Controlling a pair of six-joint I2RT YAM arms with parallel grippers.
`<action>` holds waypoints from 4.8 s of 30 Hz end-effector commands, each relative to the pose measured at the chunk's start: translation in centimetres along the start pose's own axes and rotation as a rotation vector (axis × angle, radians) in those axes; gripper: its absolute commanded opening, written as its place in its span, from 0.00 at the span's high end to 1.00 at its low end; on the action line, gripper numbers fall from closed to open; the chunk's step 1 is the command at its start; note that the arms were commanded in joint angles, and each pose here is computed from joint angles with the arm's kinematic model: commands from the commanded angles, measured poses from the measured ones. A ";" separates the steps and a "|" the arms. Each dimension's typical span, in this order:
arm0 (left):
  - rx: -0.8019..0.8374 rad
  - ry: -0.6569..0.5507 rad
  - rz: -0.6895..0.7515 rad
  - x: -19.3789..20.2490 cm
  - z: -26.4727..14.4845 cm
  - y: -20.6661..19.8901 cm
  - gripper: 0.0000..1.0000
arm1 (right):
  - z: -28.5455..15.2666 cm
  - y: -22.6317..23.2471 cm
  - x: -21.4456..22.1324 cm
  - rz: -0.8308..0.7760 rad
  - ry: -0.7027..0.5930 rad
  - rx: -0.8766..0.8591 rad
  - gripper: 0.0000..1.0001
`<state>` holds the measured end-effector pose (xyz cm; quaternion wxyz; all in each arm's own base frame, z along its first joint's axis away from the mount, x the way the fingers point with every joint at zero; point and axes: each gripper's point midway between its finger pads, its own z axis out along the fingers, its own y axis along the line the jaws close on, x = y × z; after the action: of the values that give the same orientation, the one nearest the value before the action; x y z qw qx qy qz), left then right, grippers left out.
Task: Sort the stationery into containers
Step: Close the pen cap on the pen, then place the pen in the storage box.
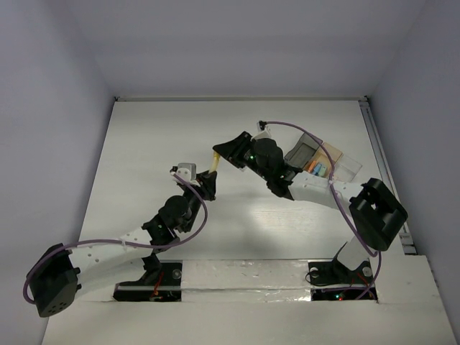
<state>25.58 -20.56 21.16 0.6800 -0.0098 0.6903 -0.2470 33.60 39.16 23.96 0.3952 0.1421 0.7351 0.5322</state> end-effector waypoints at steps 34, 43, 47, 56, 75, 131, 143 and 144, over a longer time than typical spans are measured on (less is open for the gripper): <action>0.011 -0.223 -0.081 -8.7 0.5 -2.6 1.00 | -3.6 5.4 4.3 0.205 0.160 -0.410 1.00; -0.006 -0.235 -0.102 -11.3 0.0 -2.7 1.00 | -3.8 3.1 6.1 0.067 0.188 -0.273 1.00; -0.020 -0.253 -0.114 -12.3 -0.1 -2.6 1.00 | -3.8 2.0 7.3 0.014 0.203 -0.222 1.00; -0.034 -0.319 -0.122 -15.2 0.0 -3.0 1.00 | -4.2 2.2 11.8 -0.038 0.253 -0.193 1.00; 0.057 -0.271 -0.122 -15.0 0.1 -4.8 1.00 | -5.1 0.1 11.4 -0.028 0.219 -0.136 1.00; 0.044 -0.024 -0.089 -2.4 -3.9 0.9 0.01 | -11.5 -25.9 -27.8 -0.202 -0.471 0.805 0.62; 0.041 -0.032 -0.095 -2.7 -4.0 1.0 0.01 | -10.7 -20.2 -27.6 -0.373 -0.371 0.636 0.49; 0.040 -0.030 -0.094 -2.6 -4.0 1.1 0.01 | -9.6 -18.4 -26.7 -0.435 -0.325 0.591 0.65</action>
<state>22.41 -17.41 22.18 0.6714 -0.0214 0.6871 -0.2768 47.57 5.44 15.20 0.5113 0.2673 0.8058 0.1333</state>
